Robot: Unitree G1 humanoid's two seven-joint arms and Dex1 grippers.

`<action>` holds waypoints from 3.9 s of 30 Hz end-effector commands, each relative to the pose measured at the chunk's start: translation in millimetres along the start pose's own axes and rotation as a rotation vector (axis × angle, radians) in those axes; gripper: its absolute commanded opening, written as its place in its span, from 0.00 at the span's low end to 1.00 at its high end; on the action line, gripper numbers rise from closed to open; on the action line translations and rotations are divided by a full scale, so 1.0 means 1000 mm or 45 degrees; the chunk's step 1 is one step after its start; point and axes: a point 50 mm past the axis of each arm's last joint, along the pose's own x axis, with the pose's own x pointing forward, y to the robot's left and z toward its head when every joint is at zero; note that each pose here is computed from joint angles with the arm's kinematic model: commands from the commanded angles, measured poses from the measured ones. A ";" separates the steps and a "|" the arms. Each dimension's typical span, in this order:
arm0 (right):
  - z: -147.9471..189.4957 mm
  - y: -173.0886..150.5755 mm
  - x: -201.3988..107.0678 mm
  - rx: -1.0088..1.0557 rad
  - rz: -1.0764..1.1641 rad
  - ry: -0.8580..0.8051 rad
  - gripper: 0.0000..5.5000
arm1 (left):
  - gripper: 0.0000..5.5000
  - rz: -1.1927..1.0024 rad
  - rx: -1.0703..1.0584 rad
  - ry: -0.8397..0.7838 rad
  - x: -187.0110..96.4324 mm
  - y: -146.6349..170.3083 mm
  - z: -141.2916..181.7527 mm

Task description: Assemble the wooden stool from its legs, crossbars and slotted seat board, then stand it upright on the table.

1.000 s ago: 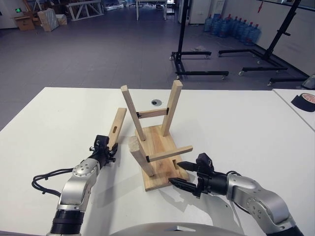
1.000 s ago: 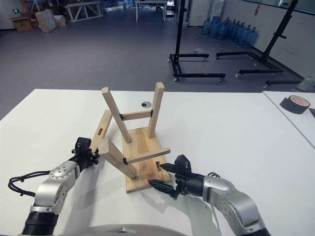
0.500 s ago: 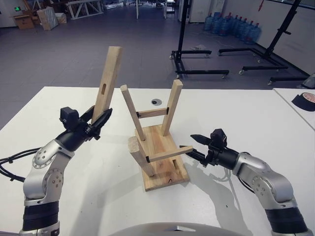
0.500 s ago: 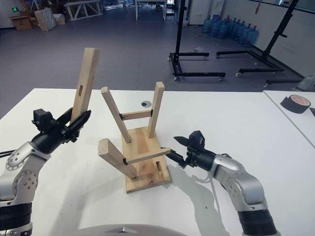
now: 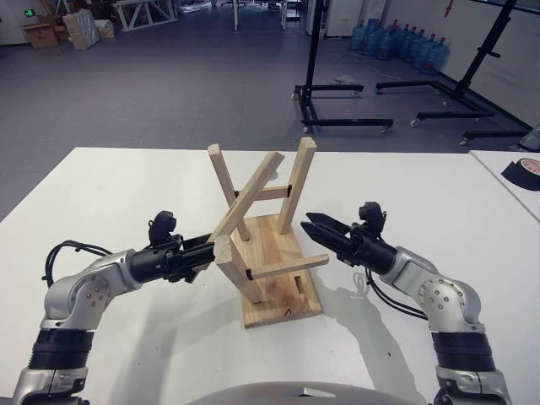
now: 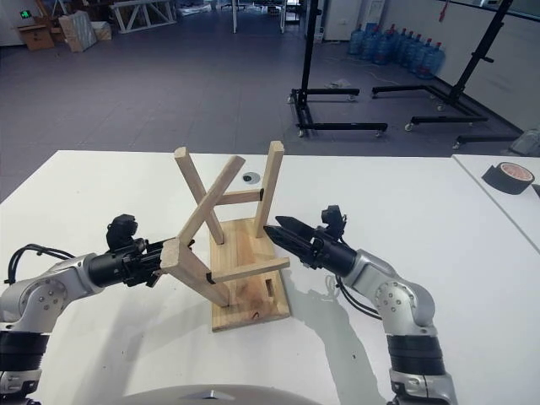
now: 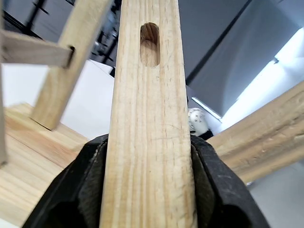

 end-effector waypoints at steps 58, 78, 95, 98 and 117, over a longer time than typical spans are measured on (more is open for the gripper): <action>0.004 -0.001 0.050 0.140 0.172 0.023 0.37 | 0.67 -0.035 -0.121 0.012 0.002 0.024 -0.003; 0.085 0.019 -0.058 -0.489 0.008 0.271 0.37 | 0.83 0.409 0.088 -0.117 -0.017 0.009 -0.036; 0.083 0.017 -0.053 -0.581 0.247 0.533 0.37 | 0.83 0.519 0.316 0.175 -0.005 0.017 -0.055; 0.085 0.017 -0.046 -0.588 0.300 0.509 0.37 | 0.83 0.509 0.313 0.185 -0.004 0.018 -0.057; 0.089 0.011 -0.027 -0.629 0.453 0.632 0.37 | 0.83 0.478 0.288 0.205 -0.003 0.016 -0.062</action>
